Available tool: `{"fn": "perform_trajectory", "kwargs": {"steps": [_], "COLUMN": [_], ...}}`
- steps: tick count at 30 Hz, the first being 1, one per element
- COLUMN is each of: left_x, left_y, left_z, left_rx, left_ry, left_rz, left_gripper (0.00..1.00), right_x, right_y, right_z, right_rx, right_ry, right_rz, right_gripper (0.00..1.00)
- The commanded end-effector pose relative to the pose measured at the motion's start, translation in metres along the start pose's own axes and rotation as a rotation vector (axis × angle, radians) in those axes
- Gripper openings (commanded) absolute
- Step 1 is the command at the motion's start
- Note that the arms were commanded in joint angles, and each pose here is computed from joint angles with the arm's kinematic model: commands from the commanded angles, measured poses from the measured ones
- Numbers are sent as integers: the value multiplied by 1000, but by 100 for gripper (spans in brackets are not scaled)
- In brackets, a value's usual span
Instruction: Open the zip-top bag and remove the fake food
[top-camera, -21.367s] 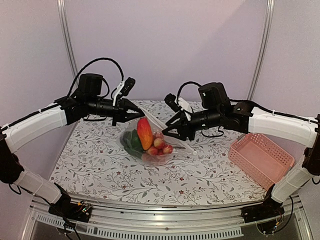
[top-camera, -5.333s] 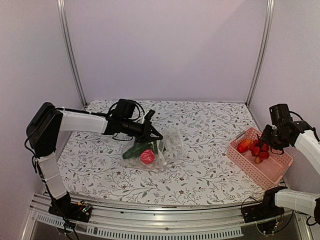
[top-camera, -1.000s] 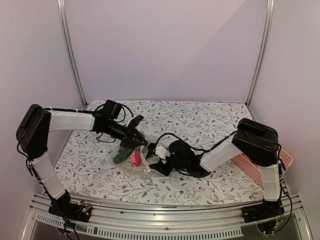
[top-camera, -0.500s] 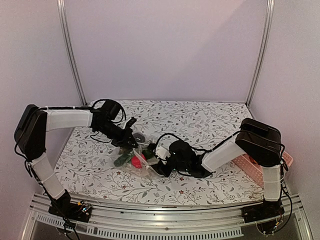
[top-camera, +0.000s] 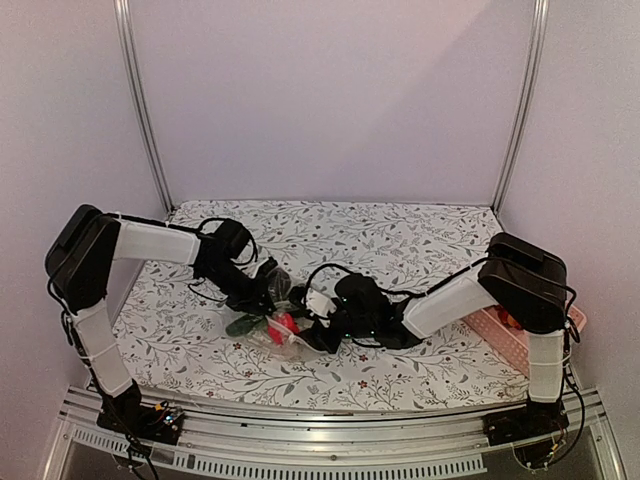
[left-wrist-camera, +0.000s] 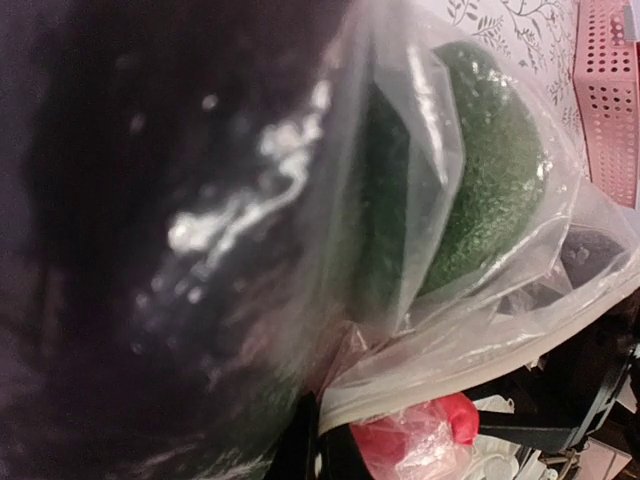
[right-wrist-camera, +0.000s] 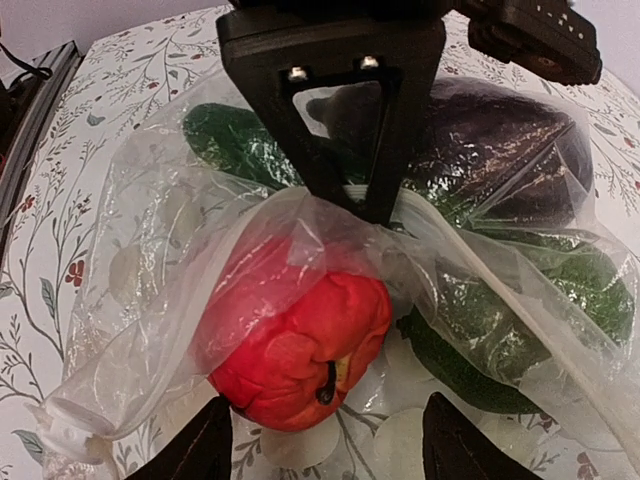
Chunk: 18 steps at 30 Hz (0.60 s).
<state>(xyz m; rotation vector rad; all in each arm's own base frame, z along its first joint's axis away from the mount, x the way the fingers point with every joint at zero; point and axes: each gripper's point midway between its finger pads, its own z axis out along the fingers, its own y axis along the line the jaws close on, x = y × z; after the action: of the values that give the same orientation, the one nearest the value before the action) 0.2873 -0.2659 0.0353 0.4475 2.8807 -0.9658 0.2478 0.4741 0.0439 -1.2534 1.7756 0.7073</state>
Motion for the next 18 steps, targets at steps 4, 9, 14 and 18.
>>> {"fn": "perform_trajectory", "kwargs": {"steps": [4,9,14,18], "left_x": [13,13,13,15], "left_y": [2,-5,-13,-13], "left_z": [23,34,40,38], "left_rx": [8,28,57,56], "left_ry": [43,57,71,74], "left_rz": [-61,-70,-68,-64], "left_gripper": [0,0,0,0], "right_x": [-12,-9,-3,27], "right_y": [27,27,28,28], "right_z": [6,16,26,29], "right_rx": [-100,-103,-110,-106], "right_ry": [2,10,32,99], "right_rz": [-81,-92,-92,-72], "right_gripper": [66,68,68,62]}}
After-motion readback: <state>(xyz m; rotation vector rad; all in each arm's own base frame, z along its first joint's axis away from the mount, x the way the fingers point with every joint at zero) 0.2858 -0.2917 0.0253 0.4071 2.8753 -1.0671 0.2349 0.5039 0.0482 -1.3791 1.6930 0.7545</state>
